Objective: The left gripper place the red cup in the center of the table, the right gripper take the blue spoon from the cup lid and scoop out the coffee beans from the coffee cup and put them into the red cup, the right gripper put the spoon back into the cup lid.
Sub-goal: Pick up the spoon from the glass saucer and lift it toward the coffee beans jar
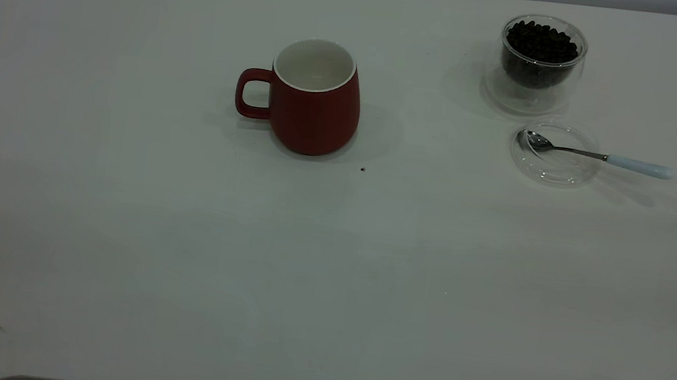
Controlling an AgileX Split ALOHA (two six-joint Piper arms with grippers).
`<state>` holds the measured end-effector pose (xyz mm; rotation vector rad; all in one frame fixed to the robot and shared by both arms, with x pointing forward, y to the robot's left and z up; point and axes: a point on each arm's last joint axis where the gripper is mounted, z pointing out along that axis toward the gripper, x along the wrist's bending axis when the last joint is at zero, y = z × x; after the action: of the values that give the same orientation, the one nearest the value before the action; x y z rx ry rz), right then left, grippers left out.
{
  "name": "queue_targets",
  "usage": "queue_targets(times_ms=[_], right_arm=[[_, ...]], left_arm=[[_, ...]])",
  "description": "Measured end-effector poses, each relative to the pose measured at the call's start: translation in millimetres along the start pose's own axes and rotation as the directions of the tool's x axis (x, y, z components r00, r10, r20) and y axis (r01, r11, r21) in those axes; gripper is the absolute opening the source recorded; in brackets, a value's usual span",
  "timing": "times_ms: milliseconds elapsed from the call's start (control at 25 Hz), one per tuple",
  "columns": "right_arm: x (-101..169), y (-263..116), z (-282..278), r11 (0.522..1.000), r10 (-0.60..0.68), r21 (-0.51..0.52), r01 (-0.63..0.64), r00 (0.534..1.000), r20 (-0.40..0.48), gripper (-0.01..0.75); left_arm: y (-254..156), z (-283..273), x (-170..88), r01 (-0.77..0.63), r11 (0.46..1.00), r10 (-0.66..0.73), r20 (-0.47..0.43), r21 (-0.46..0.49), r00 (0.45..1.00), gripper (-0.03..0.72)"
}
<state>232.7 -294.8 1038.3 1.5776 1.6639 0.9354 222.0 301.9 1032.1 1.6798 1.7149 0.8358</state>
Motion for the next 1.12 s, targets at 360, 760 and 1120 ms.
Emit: queue_targets(times_ms=[360,760,1120], right_arm=[[10.8,61.2,25.6,0.985,0.084,-0.136,-0.105,0.985,-0.151,0.586],[4.6,104.8,132.9,0.999,0.033,-0.034,-0.037,0.991,-0.127,0.586],[3.4,134.7,261.1,0.973,0.085,0.226,-0.046,0.982,-0.168,0.586]], left_arm=[[0.0,0.0,0.0,0.001,1.0,-0.001,0.0,0.0,1.0,0.534],[0.0,0.0,0.0,0.002,1.0,-0.002,0.0,0.0,1.0,0.534],[0.0,0.0,0.0,0.002,1.0,-0.002,0.0,0.0,1.0,0.534]])
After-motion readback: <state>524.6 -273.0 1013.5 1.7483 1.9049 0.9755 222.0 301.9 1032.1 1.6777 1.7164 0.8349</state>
